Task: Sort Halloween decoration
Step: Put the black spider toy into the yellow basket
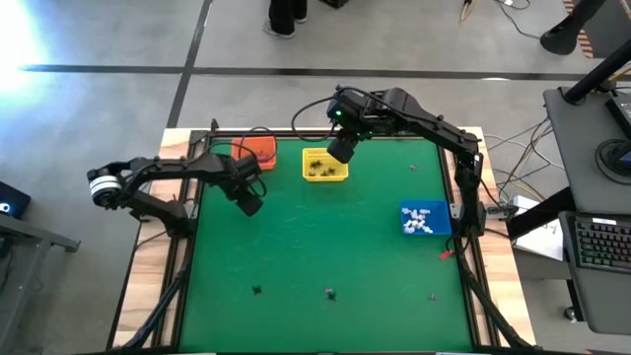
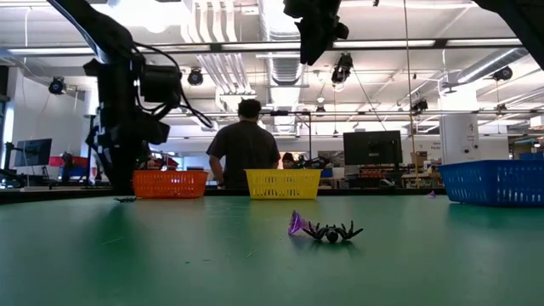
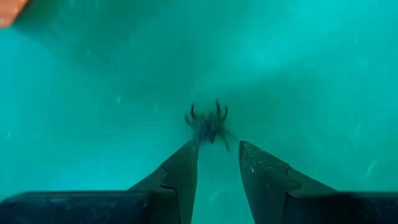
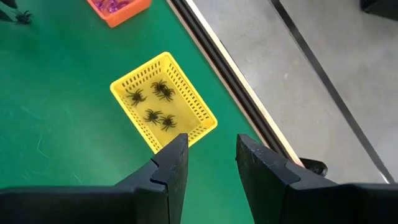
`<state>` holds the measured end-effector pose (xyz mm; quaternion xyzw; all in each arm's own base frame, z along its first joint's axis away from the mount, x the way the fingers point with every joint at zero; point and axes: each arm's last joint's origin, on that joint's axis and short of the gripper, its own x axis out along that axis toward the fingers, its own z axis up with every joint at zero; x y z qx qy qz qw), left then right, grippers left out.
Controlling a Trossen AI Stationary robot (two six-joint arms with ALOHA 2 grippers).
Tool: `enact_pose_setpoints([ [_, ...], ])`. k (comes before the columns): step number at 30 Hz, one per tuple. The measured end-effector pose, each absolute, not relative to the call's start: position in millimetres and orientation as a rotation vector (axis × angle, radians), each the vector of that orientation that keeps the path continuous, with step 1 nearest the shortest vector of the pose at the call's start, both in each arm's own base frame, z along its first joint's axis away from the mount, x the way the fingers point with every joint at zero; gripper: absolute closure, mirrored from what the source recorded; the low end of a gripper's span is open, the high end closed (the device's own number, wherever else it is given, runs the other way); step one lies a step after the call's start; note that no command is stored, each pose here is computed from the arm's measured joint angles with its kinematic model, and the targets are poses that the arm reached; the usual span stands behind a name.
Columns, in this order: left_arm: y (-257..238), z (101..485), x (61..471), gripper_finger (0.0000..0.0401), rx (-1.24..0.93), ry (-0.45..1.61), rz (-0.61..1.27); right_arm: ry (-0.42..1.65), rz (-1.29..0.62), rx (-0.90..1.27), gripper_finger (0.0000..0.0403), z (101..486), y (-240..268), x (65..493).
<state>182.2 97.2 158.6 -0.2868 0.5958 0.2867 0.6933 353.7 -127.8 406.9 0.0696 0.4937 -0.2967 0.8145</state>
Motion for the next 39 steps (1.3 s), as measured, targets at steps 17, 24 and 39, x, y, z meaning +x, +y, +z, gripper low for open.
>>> enact_pose_setpoints([
  [17,105.3,134.2,194.4,0.03,-0.624,1.422,0.644,1.063,-0.617,0.123,0.0275,406.9,-127.8,353.6],
  [24,106.4,128.5,194.8,0.0301,-0.612,1.463,0.669,1.063,-0.616,0.122,0.0275,406.9,-127.8,353.6],
  [39,106.4,130.4,192.2,0.0395,-0.542,1.47,0.661,1.067,-0.608,0.109,0.0275,406.8,-127.8,353.8],
])
